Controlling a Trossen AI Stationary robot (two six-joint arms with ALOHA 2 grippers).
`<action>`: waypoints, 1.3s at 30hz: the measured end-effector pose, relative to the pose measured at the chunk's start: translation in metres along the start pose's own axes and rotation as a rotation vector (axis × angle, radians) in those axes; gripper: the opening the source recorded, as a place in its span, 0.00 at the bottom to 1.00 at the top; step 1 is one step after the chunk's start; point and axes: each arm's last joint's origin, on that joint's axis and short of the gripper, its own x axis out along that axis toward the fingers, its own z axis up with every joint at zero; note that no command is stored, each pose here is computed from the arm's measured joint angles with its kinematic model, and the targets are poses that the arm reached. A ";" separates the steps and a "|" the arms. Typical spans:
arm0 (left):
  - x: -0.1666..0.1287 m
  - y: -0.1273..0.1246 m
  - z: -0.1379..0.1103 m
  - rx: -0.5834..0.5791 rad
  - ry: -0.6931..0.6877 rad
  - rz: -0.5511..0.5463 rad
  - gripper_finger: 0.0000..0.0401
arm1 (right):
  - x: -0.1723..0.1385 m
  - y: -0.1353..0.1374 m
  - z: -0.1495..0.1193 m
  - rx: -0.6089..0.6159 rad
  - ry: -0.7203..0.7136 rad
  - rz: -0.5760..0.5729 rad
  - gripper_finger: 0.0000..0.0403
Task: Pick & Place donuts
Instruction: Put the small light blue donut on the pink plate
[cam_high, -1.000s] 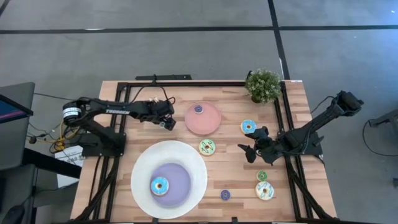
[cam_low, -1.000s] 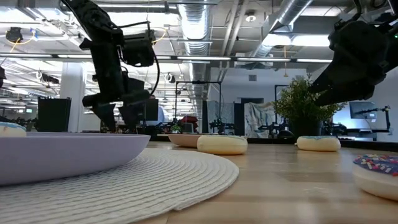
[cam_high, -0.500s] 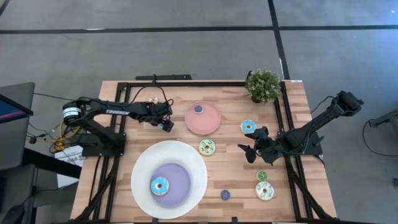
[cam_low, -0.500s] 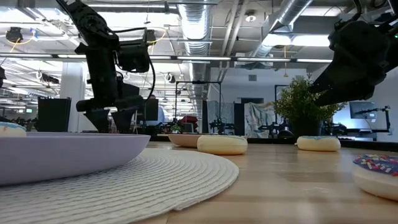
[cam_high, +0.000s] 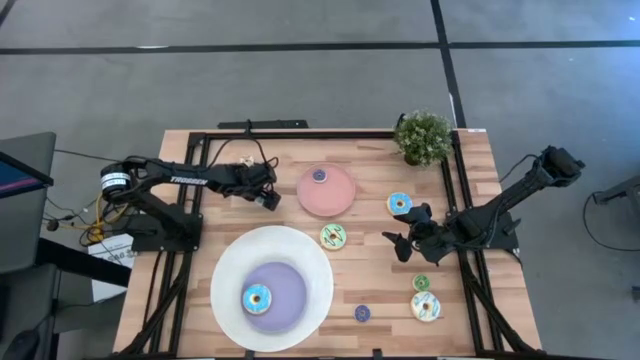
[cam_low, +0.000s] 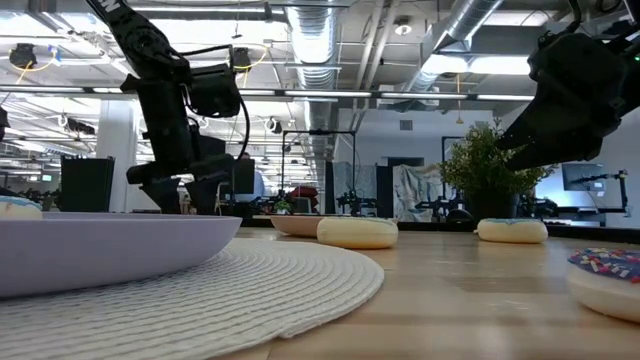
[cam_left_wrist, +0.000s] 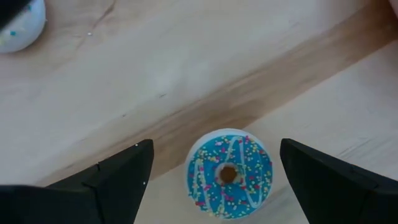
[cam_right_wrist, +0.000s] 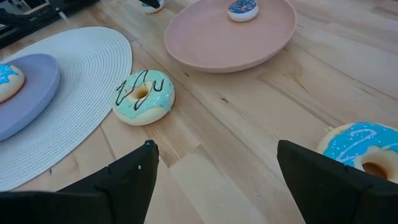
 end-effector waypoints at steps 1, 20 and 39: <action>0.000 0.000 0.000 -0.001 0.000 0.000 0.86 | 0.000 0.000 0.000 0.000 0.000 0.000 0.78; 0.000 -0.001 -0.001 -0.004 -0.006 0.005 0.86 | 0.000 0.000 0.000 0.000 -0.001 0.000 0.78; 0.023 -0.010 -0.008 -0.025 0.024 0.058 0.86 | 0.000 0.001 0.000 0.004 -0.003 0.003 0.78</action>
